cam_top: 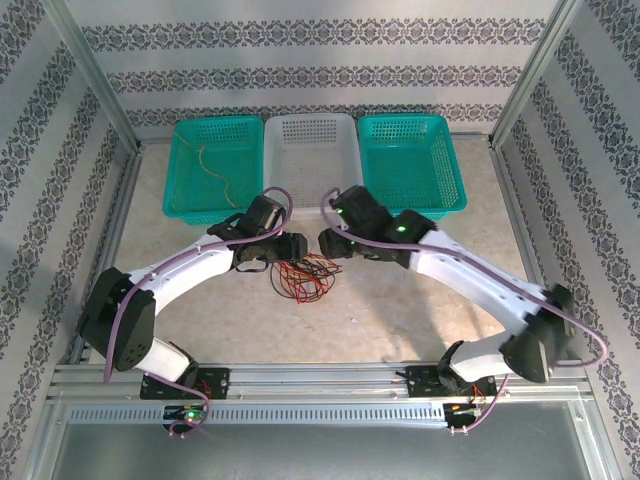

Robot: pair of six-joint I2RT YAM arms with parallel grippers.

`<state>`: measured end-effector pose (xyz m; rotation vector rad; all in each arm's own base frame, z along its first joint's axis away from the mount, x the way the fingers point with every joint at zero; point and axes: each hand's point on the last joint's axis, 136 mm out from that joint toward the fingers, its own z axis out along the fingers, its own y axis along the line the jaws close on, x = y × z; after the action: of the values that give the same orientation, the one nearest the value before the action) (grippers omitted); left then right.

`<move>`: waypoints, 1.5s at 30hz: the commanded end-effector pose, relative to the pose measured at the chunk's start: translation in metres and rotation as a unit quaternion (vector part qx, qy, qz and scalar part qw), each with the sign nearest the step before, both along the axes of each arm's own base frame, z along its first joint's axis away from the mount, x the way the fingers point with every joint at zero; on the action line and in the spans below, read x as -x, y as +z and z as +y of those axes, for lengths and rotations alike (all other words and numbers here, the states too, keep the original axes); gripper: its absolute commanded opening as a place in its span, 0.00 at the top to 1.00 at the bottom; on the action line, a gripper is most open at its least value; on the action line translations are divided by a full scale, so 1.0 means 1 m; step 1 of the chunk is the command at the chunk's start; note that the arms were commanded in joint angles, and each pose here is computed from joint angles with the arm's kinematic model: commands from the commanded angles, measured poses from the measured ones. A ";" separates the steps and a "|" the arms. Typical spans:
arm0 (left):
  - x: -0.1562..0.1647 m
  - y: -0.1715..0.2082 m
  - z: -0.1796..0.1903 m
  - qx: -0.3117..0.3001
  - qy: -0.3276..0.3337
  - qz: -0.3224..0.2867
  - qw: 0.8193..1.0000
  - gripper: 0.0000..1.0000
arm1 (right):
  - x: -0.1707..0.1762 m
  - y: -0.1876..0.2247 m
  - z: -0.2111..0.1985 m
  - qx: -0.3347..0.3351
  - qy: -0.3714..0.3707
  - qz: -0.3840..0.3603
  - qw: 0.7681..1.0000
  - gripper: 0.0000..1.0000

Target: Untangle the cables

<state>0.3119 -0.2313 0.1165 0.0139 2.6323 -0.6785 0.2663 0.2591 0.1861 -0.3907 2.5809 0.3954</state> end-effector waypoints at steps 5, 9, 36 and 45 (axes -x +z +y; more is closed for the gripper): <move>0.010 -0.003 0.003 -0.015 -0.010 0.008 1.000 0.44 | -0.001 -0.066 -0.002 0.058 -0.051 0.078 0.994 0.48; 0.010 0.001 0.003 -0.015 -0.014 0.007 1.000 0.44 | 0.000 -0.092 -0.004 0.090 -0.060 0.107 0.988 0.51; -0.003 0.068 -0.014 0.045 -0.036 -0.075 0.996 0.42 | 0.022 0.128 -0.018 -0.040 0.065 -0.184 0.980 1.00; 0.013 0.140 -0.041 0.169 -0.115 -0.181 0.962 0.34 | 0.029 0.234 -0.034 -0.112 0.060 -0.307 0.943 1.00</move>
<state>0.3071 -0.2543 0.2266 0.1835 2.2996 -0.9610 0.2373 0.2321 0.3749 -0.5186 2.0287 0.4991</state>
